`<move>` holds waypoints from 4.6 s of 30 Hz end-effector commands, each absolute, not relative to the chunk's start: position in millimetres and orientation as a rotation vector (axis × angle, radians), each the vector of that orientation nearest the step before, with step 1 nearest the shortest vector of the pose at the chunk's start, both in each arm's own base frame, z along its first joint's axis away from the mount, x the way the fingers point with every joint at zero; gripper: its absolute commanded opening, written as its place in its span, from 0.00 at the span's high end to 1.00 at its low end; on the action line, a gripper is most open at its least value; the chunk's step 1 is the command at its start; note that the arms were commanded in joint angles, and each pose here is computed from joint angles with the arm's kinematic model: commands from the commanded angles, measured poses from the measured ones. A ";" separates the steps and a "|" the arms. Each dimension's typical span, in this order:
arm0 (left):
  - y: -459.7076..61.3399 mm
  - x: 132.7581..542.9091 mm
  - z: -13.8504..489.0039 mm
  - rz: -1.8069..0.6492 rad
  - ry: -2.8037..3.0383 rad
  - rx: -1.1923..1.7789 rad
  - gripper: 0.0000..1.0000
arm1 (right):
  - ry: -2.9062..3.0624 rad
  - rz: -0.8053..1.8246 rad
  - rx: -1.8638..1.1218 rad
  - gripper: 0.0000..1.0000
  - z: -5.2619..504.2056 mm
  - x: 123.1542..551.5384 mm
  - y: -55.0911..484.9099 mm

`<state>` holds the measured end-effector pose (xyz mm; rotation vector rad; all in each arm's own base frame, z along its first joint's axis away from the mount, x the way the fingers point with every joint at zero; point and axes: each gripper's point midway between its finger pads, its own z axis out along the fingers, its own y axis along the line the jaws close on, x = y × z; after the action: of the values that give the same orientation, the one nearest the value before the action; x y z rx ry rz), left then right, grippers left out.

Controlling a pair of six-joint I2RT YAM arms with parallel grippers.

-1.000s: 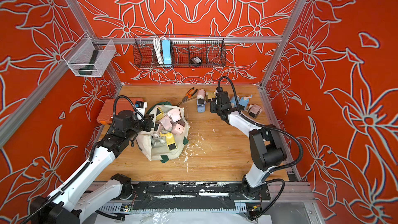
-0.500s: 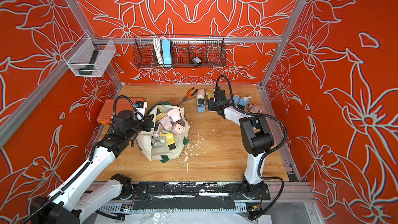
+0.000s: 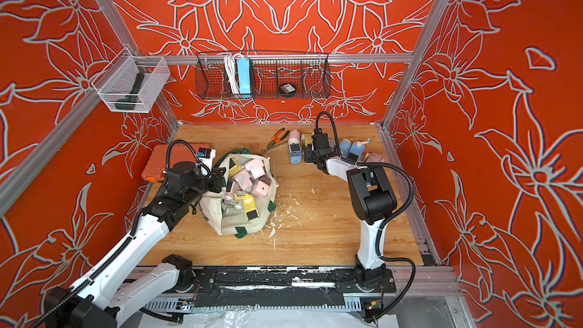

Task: Take out the pencil sharpeners from the tote bags
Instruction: Place the pencil sharpener at the center of the board, then pick up the pencil sharpener from the canvas bag.

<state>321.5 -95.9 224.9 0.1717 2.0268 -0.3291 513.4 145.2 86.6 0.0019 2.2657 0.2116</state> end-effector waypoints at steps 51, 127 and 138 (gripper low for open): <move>-98.3 315.7 208.9 -0.344 2.085 0.175 1.00 | 2.113 0.483 -0.088 0.35 199.5 425.3 184.5; -96.4 315.2 209.3 -0.333 2.083 0.171 1.00 | 2.546 0.232 -0.802 0.45 73.5 245.7 408.4; -95.6 315.0 209.9 -0.328 2.081 0.168 1.00 | 2.384 0.500 -0.921 0.62 129.9 215.1 396.5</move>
<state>322.2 -95.6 223.9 0.1701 2.0295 -0.3261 221.2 391.8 94.0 -0.8761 2.4948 0.3864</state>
